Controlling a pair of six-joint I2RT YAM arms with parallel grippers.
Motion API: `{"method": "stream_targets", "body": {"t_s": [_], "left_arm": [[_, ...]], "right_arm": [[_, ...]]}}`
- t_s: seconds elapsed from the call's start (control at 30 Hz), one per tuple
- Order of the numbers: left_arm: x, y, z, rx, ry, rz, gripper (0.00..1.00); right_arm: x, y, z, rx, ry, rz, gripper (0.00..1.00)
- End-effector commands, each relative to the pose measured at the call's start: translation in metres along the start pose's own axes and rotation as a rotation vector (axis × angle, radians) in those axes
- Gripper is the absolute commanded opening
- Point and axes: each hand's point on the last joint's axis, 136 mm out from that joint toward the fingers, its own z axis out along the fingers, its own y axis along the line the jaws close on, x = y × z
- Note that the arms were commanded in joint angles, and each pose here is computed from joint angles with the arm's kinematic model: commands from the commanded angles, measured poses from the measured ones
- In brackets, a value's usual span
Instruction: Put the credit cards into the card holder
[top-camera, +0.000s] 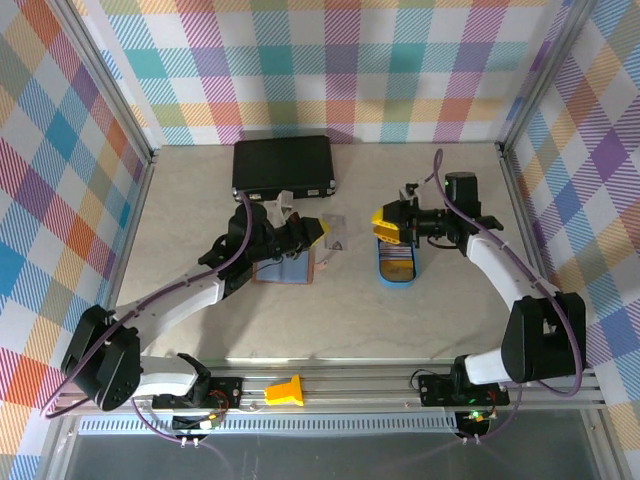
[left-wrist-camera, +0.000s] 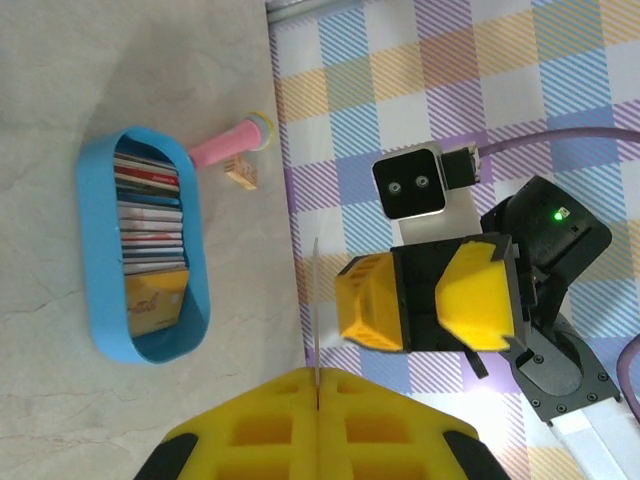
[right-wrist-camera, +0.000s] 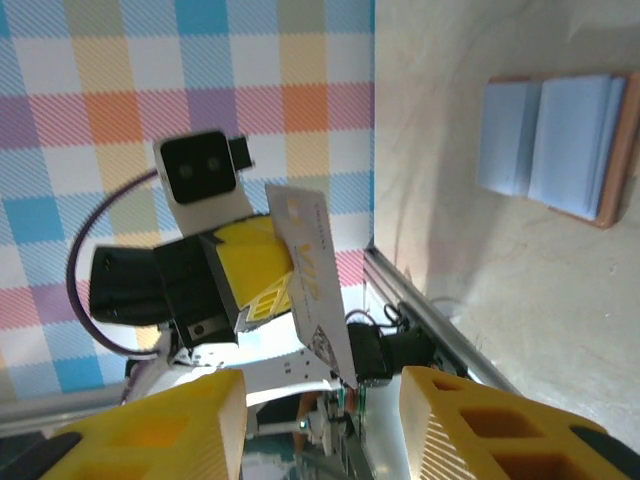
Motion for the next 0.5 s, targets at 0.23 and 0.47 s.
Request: {"method": "stream_targets", "body": {"t_s": [0.23,0.47], "left_arm": [[0.002,-0.007,0.037,0.132,0.126,-0.12,0.0],[0.0,0.0,0.042,0.108,0.116,-0.143,0.0]], "right_arm": [[0.0,0.006,0.007,-0.042,0.03,-0.057,0.41],[0.001,0.009,0.006,-0.051,0.019,-0.042,0.41]]}}
